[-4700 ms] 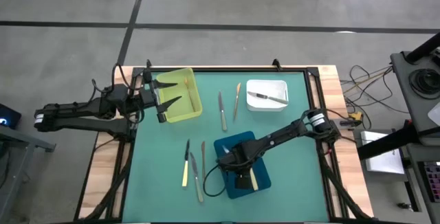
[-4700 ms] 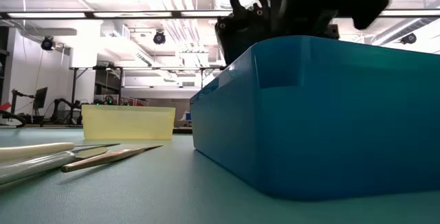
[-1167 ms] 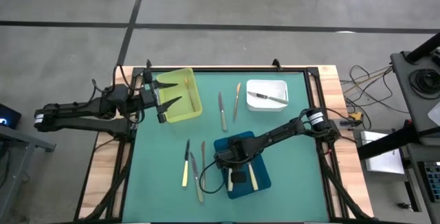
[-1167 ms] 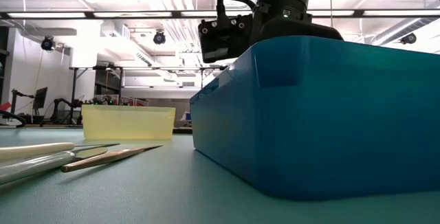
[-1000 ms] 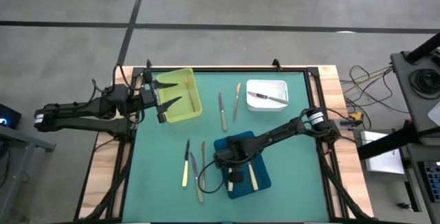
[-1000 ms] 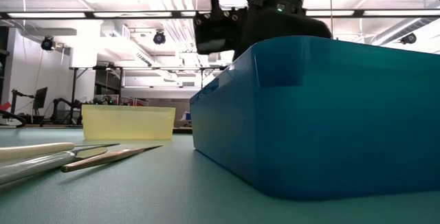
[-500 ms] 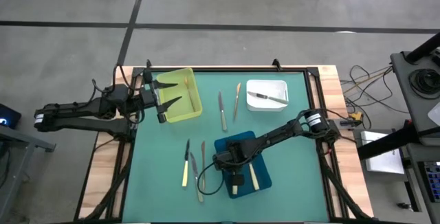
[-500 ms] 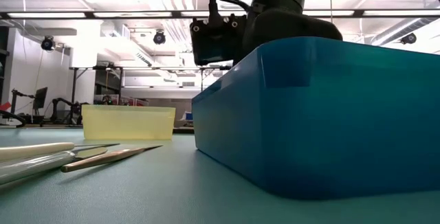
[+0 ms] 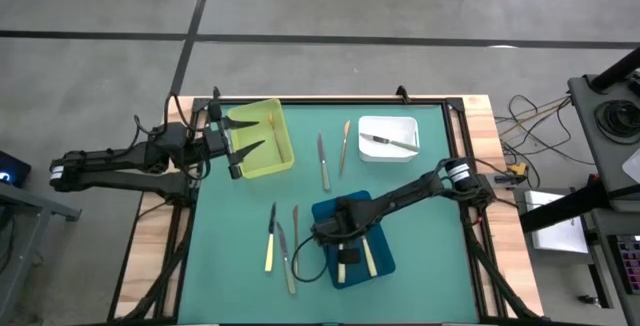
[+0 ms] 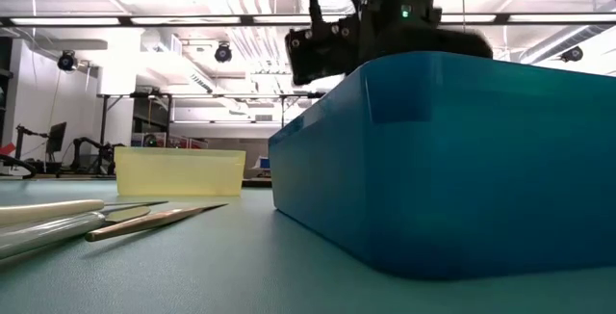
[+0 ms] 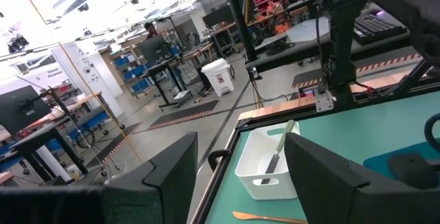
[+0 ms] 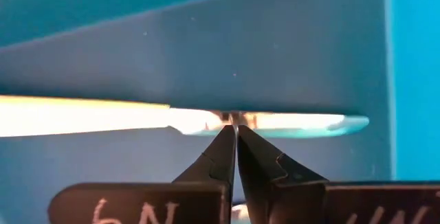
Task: Sort silverware by color (type)
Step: Adjust the yellow knife in the blue bin, then put the top green knife into the white bin
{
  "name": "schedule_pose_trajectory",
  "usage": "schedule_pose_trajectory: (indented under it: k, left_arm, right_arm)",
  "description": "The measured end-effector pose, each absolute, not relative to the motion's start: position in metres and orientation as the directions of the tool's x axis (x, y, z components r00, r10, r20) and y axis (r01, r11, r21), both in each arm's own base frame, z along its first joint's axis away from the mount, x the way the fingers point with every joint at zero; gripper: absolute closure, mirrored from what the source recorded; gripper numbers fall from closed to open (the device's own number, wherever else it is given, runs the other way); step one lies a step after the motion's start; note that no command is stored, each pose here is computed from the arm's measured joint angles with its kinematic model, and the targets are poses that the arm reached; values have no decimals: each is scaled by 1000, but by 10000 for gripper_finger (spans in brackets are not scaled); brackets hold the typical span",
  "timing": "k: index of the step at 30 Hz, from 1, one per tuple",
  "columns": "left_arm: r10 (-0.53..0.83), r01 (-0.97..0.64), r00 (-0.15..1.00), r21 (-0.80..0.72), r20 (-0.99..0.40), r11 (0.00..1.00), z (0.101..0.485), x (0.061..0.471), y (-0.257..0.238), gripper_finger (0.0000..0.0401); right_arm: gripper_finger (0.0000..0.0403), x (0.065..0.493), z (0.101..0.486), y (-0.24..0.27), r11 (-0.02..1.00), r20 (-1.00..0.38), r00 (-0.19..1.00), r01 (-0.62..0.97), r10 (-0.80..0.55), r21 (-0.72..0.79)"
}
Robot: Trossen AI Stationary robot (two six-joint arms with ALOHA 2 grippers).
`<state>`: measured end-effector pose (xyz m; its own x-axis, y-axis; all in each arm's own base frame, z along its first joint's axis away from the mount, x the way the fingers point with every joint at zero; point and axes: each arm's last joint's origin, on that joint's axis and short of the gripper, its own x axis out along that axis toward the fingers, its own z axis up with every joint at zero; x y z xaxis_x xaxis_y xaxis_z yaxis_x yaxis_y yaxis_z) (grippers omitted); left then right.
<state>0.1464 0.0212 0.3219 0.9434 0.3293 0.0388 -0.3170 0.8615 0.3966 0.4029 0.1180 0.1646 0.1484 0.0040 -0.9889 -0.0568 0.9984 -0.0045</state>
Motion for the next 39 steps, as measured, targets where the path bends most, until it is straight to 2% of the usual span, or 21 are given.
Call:
schedule_pose_trajectory:
  k: [6, 20, 28, 34, 39]
  left_arm:
    - [336, -323, 941, 397, 38, 859, 322, 146, 21, 201]
    - [343, -328, 939, 397, 37, 857, 322, 146, 22, 201]
    - [343, -328, 939, 397, 37, 857, 322, 147, 22, 201]
    - [343, -328, 939, 397, 37, 857, 322, 147, 22, 201]
    - [343, -328, 939, 397, 36, 857, 322, 147, 22, 201]
  right_arm:
    - [394, 407, 151, 119, 996, -988, 152, -90, -15, -29]
    - [394, 414, 152, 118, 973, -968, 240, -199, -68, -118]
    - [394, 414, 154, 118, 953, -964, 251, -257, -92, -158]
    - [394, 408, 169, 115, 955, -960, 256, -236, -115, -177]
    - [394, 403, 191, 112, 952, -940, 304, -207, -157, -226]
